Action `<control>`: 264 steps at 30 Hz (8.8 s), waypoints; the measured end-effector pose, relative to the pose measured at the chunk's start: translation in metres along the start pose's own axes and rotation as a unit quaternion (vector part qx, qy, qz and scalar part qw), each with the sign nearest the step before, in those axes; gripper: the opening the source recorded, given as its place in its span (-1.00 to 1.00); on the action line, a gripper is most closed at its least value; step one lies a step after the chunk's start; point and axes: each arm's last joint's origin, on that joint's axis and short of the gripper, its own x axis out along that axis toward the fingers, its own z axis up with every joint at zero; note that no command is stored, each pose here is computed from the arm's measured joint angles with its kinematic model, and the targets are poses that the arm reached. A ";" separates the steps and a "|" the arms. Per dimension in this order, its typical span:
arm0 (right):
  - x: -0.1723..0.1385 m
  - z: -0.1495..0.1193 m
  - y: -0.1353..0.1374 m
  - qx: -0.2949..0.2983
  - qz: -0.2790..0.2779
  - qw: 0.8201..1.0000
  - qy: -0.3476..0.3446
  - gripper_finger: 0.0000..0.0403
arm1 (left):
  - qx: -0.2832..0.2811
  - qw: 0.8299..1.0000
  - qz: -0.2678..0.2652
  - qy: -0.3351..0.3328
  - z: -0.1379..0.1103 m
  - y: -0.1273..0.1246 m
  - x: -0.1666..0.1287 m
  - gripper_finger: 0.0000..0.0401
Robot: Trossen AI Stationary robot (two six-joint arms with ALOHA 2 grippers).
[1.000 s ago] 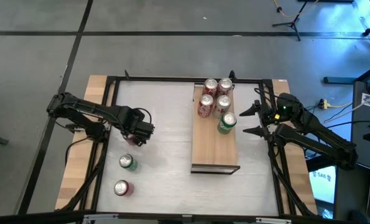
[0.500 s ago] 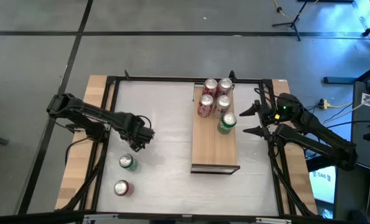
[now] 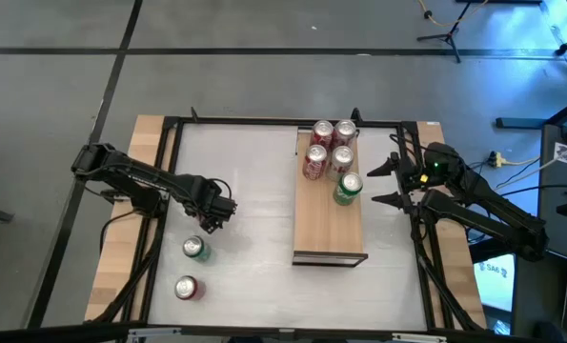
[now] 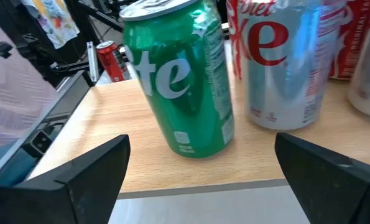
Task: Place canned beverage on shelf
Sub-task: Put the top red black soda can on the shelf
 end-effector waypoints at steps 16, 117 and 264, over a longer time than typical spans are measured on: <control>0.000 0.000 0.000 0.000 -0.006 1.000 0.000 0.97 | -0.019 0.999 -0.034 -0.019 0.004 -0.007 0.000 0.92; 0.000 0.000 0.000 0.001 -0.006 1.000 0.000 0.97 | 0.077 0.935 -0.233 -0.256 0.161 -0.095 -0.181 0.43; 0.000 0.000 -0.001 -0.006 -0.008 1.000 0.000 0.97 | 0.081 0.712 -0.353 -0.601 0.050 -0.022 -0.002 0.71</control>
